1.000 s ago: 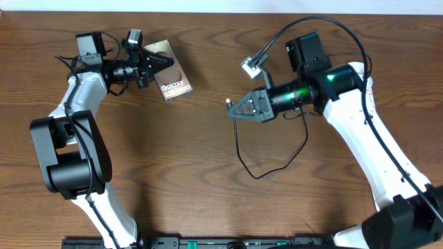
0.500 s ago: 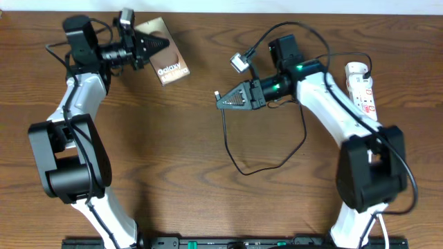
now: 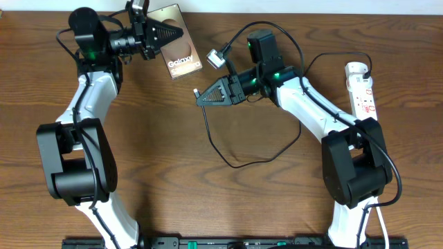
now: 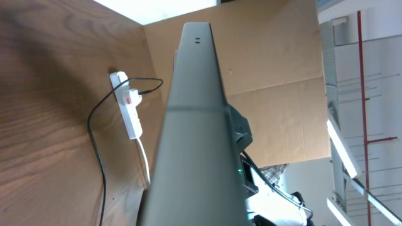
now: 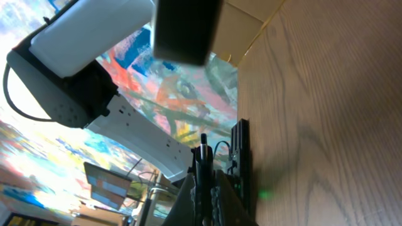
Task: Plug charger to phone and switch on socket
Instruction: 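Push the connector into the phone's bottom port with the right gripper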
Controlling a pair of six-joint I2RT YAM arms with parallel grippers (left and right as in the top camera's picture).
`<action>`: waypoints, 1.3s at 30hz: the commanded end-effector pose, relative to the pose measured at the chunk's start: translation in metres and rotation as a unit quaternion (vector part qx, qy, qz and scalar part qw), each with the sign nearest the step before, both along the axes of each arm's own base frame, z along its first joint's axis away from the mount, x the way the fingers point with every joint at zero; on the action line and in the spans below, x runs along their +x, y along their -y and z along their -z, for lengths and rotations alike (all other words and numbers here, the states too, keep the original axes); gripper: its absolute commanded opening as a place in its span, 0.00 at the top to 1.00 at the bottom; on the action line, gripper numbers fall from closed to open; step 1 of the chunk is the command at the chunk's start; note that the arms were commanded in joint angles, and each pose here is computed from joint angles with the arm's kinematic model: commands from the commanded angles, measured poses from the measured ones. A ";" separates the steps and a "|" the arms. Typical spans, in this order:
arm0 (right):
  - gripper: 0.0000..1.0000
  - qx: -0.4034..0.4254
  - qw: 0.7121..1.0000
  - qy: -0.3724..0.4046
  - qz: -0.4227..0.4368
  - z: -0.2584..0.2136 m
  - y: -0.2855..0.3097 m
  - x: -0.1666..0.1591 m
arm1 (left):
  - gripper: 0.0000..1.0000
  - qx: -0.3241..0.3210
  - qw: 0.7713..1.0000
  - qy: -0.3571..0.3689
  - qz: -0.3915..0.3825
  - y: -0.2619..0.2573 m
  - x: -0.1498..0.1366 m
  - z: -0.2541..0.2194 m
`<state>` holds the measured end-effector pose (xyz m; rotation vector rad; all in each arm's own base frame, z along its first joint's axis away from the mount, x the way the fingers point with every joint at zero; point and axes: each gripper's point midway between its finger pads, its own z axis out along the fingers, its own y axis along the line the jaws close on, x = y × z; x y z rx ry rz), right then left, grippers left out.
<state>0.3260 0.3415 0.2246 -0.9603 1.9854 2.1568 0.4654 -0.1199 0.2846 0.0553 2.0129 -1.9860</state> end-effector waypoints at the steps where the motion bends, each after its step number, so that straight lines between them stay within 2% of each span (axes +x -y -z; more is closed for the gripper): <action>1: 0.99 -0.007 0.999 -0.036 -0.007 -0.005 0.002 0.000 | 0.93 0.003 1.000 0.017 0.009 -0.002 -0.010 -0.020; 10: 0.99 -0.007 0.999 -0.036 -0.006 -0.008 0.002 0.003 | 0.93 0.007 0.999 0.048 0.009 -0.002 -0.011 -0.025; 39: 0.99 0.000 1.000 -0.019 0.008 -0.024 0.003 0.018 | 0.93 0.007 0.998 0.054 0.030 0.017 -0.016 -0.026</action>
